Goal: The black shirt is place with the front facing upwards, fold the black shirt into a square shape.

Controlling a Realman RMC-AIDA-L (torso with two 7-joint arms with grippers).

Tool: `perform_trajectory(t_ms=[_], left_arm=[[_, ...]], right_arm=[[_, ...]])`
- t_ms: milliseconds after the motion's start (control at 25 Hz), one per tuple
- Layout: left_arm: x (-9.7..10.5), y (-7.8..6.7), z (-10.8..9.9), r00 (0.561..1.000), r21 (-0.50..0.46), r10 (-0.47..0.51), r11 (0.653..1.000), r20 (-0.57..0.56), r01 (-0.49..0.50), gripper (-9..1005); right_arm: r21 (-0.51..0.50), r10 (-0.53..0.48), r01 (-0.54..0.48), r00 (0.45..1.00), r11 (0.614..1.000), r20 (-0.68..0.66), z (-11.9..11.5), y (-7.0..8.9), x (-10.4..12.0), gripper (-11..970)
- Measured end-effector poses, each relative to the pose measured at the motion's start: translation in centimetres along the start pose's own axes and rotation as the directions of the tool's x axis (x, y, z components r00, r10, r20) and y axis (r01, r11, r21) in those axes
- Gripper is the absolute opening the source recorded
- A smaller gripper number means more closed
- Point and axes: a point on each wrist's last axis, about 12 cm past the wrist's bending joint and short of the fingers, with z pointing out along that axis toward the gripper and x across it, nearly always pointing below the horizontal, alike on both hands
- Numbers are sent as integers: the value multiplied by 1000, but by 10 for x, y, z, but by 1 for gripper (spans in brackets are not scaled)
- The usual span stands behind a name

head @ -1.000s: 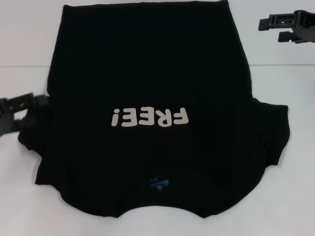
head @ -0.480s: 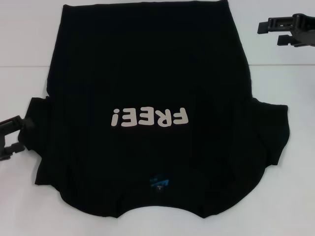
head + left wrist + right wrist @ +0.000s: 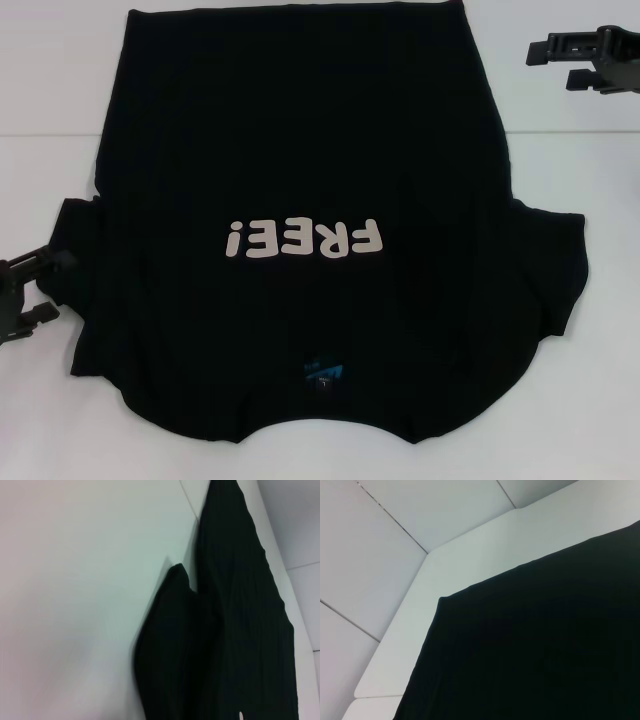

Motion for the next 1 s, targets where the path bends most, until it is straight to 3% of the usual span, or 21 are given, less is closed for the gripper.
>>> perform_trajectory(t_ms=[280, 800, 1000], left_arm=[[-2, -1, 9, 1000, -11, -14, 1000, 8, 14, 900], [-5, -2, 15, 999, -39, -17, 999, 28, 18, 804], [-8, -3, 15, 1000, -53, -6, 999, 29, 8, 644]], right_arm=[[-1, 2, -2, 1000, 1000, 6, 0, 0, -1, 915], [0, 4, -4, 1000, 1000, 12, -1, -1, -2, 915], [-2, 10, -10, 1000, 1000, 19, -2, -1, -2, 914]])
